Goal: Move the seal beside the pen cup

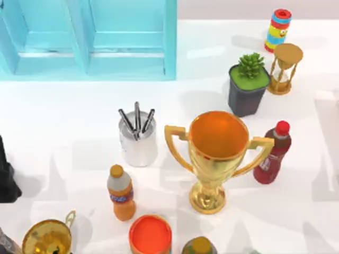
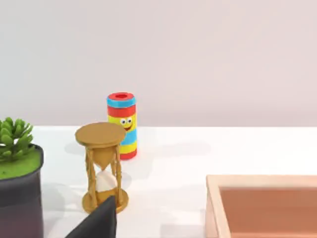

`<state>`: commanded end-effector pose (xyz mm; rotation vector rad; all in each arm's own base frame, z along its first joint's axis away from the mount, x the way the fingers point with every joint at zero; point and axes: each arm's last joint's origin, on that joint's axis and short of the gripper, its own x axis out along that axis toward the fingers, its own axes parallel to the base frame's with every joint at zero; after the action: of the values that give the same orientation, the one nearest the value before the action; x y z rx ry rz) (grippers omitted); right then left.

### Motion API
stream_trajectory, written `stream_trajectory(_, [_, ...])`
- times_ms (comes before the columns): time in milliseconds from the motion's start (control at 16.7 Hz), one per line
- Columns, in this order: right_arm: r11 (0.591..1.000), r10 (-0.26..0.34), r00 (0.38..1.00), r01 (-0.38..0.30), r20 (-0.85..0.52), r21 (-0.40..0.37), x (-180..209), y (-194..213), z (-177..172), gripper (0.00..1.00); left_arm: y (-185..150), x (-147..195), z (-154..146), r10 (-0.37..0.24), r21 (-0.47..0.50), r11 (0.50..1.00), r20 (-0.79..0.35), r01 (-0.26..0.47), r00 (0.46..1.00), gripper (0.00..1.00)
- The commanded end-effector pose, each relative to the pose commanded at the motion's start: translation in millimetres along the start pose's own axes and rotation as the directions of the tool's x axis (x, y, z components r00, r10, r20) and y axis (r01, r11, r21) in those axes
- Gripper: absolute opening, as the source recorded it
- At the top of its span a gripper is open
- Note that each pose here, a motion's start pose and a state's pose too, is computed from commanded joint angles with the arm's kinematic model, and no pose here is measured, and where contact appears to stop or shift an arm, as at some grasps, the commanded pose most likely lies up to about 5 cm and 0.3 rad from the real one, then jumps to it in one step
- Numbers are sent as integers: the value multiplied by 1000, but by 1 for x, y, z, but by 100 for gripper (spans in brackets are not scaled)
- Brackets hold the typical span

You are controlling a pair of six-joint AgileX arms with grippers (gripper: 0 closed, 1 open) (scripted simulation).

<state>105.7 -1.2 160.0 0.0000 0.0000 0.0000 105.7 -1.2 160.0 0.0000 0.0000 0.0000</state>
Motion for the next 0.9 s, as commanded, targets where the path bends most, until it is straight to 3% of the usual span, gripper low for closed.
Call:
stream_trajectory(240, [1000, 0, 1000, 0, 0, 0, 0, 0, 0, 100, 0, 0, 5, 3, 4, 1000, -32, -3, 999, 100])
stream_trajectory(540, [1000, 0, 1000, 0, 0, 0, 0, 0, 0, 100, 3, 9, 43, 24, 28, 999, -282, -17, 959, 100])
stream_trajectory(720, [1000, 0, 1000, 0, 0, 0, 0, 0, 0, 100, 7, 30, 73, 38, 44, 999, -502, -18, 864, 100])
stream_trajectory(900, [1000, 0, 1000, 0, 0, 0, 0, 0, 0, 100, 13, 65, 95, 45, 52, 999, -718, -10, 694, 100])
